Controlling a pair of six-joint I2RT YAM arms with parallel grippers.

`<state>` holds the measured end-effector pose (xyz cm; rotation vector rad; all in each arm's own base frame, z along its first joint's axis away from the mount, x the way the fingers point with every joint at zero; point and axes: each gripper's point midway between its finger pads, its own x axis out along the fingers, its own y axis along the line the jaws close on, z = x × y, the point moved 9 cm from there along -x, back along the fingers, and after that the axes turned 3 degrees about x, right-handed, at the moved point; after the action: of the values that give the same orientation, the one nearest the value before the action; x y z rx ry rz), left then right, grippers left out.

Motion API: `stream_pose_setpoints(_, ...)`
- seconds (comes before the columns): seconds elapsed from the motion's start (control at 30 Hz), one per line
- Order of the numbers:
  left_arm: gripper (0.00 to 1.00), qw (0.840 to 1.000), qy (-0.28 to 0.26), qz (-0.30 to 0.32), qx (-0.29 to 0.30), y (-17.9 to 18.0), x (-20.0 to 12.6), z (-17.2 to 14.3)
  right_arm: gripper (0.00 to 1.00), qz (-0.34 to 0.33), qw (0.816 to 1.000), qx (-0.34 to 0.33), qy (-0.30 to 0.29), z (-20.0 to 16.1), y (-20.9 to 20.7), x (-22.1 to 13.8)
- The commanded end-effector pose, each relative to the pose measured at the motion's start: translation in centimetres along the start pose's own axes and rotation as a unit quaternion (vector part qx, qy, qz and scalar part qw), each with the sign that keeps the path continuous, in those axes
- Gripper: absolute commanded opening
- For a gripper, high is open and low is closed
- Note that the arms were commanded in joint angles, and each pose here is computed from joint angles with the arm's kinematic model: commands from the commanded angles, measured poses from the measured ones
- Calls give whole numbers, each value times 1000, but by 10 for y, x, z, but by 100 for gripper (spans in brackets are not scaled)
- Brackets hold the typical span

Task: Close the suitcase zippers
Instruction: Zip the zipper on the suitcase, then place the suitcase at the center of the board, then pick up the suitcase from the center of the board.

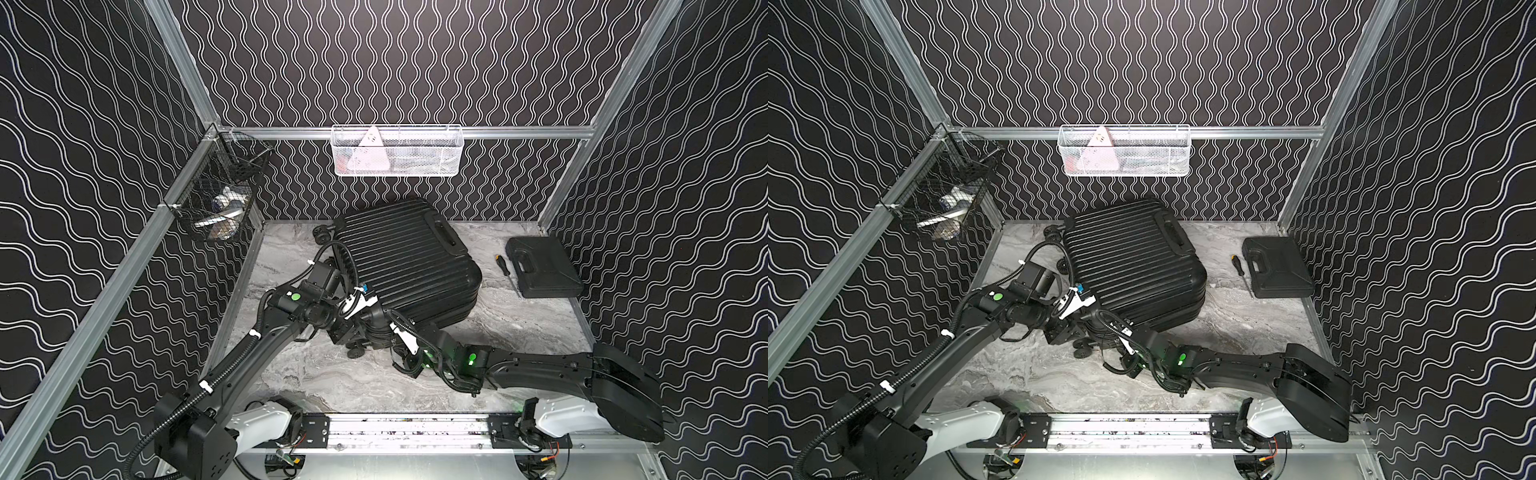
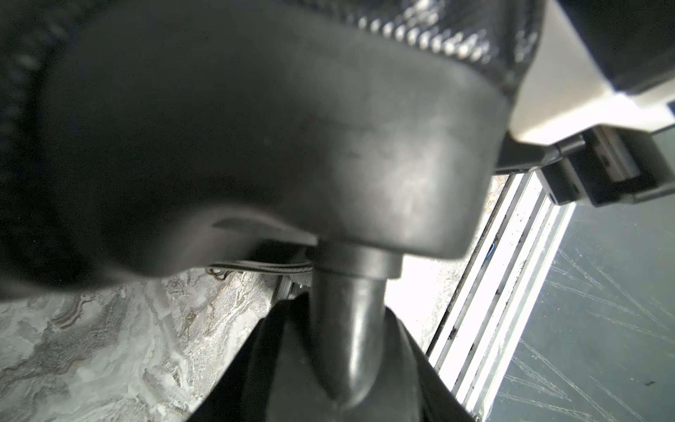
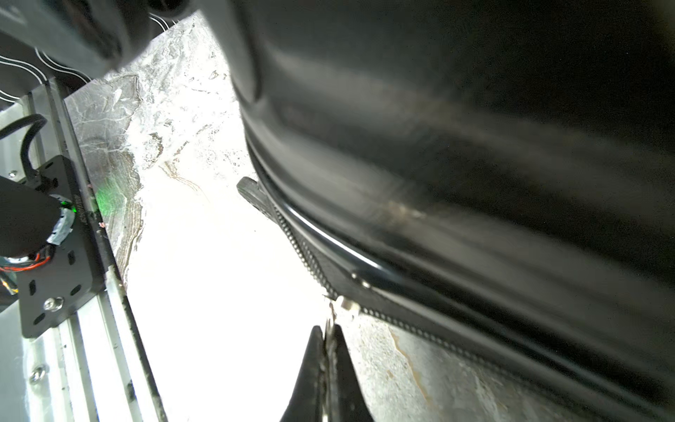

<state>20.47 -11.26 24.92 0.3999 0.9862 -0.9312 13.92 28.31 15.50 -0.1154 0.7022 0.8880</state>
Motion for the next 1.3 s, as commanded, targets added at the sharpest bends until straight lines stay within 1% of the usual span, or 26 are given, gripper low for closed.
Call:
stream_pose_setpoints(0.0, 22, 995, -96, 14, -11, 9, -4, 31, 0, 86, 996, -12, 18, 0, 21, 2)
stream_pose_setpoints(0.17, 23, 995, -96, 11, -5, 8, -3, 30, 0, 88, 996, -16, 22, 0, 25, 5)
stream_pose_setpoints(0.23, 25, 996, -93, 6, -2, 7, -3, 29, 0, 83, 996, -15, 22, -1, 23, 4)
stream_pose_setpoints(0.27, 28, 996, -91, 0, 0, 6, -2, 27, 0, 78, 997, -13, 20, -2, 22, 3)
stream_pose_setpoints(0.3, 34, 996, -89, -9, 6, 4, -3, 27, 0, 71, 997, -11, 18, -4, 20, 3)
stream_pose_setpoints(0.33, 41, 996, -90, -17, 12, 2, -4, 26, 0, 64, 998, -10, 17, -5, 18, 1)
stream_pose_setpoints(0.37, 52, 995, -91, -23, 18, 0, -4, 24, 0, 59, 998, -8, 16, -6, 17, 1)
stream_pose_setpoints(0.4, 58, 995, -95, -25, 25, -3, -6, 23, 0, 56, 998, -4, 18, -7, 16, 0)
stream_pose_setpoints(0.5, 66, 990, -121, -30, 59, -11, -13, 19, 0, 43, 999, -6, 27, -12, 12, -1)
stream_pose_setpoints(0.6, 74, 986, -153, -6, 66, -13, -22, 20, 0, 29, 999, -3, 29, -16, 8, -4)
stream_pose_setpoints(0.7, 76, 983, -174, 31, 59, -5, -30, 26, 0, 18, 1000, 3, 22, -18, 4, -8)
stream_pose_setpoints(0.77, 77, 982, -179, 56, 39, 6, -37, 32, 0, 12, 1000, 5, 18, -18, 2, -11)
stream_pose_setpoints(0.87, 77, 980, -170, 96, -23, 35, -47, 40, 0, -1, 1000, 9, 16, -20, -4, -14)
stream_pose_setpoints(0.97, 80, 977, -122, 155, -81, 68, -51, 47, 0, -15, 1000, 15, 19, -22, -10, -15)
stream_pose_setpoints(1.0, 80, 972, -110, 178, -104, 82, -53, 48, 0, -18, 1000, 17, 19, -23, -12, -16)
stream_pose_setpoints(1.1, 81, 962, -101, 204, -148, 120, -63, 43, 0, -24, 999, 22, 17, -25, -16, -18)
stream_pose_setpoints(1.13, 82, 960, -103, 209, -154, 130, -66, 41, 0, -26, 999, 23, 16, -25, -18, -19)
stream_pose_setpoints(1.2, 87, 957, -91, 226, -157, 153, -66, 36, 0, -28, 999, 27, 14, -26, -21, -21)
stream_pose_setpoints(1.27, 88, 963, -67, 222, -137, 172, -60, 32, 0, -28, 999, 29, 15, -27, -23, -21)
